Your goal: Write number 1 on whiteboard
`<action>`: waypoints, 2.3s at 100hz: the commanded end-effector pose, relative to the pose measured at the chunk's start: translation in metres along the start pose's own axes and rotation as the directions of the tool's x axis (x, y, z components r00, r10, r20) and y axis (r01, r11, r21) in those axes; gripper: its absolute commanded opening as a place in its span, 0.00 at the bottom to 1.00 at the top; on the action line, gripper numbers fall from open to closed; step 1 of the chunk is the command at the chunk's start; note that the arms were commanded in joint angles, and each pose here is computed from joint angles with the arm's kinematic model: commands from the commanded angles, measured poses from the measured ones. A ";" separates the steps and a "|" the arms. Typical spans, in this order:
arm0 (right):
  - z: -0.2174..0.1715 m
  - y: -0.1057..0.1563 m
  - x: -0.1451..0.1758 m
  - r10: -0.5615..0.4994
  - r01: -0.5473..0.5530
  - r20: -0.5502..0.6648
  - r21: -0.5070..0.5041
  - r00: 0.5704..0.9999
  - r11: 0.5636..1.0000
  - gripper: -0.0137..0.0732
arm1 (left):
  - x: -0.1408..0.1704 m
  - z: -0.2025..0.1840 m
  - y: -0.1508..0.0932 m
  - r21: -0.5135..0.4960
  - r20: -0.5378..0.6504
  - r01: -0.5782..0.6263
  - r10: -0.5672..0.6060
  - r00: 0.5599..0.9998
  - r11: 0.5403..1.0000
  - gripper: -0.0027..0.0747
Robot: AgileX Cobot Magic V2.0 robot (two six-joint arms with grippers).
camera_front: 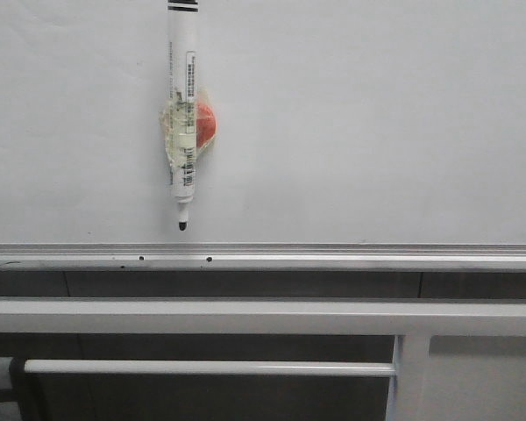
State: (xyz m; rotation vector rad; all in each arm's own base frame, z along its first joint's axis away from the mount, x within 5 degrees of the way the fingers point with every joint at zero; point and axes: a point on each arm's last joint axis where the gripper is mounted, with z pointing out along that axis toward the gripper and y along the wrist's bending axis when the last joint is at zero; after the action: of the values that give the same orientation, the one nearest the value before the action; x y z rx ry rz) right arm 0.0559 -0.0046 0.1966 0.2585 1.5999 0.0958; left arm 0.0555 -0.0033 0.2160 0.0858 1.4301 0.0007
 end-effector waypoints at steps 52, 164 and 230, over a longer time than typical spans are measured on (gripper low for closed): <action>-0.008 0.007 -0.042 -0.005 0.010 0.219 -0.019 0.976 1.000 0.08 | -0.023 0.003 0.000 0.016 -0.041 0.243 -0.242 0.969 0.970 0.01; -0.004 0.024 -0.068 0.001 -0.009 -0.267 -0.030 0.964 1.000 0.08 | -0.055 0.042 -0.027 0.288 -0.210 0.236 -0.179 0.961 0.928 0.75; -0.004 0.025 -0.068 -0.004 -0.008 -0.264 -0.046 0.965 0.999 0.08 | -0.017 0.055 -0.076 0.501 -0.261 0.260 -0.143 0.955 0.826 0.74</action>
State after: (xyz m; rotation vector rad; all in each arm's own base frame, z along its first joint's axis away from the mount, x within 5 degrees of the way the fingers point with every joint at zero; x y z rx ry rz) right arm 0.0525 0.0057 0.2548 0.2372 1.9370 0.1880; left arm 0.0959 -0.0721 0.2233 0.4147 1.7138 -0.5597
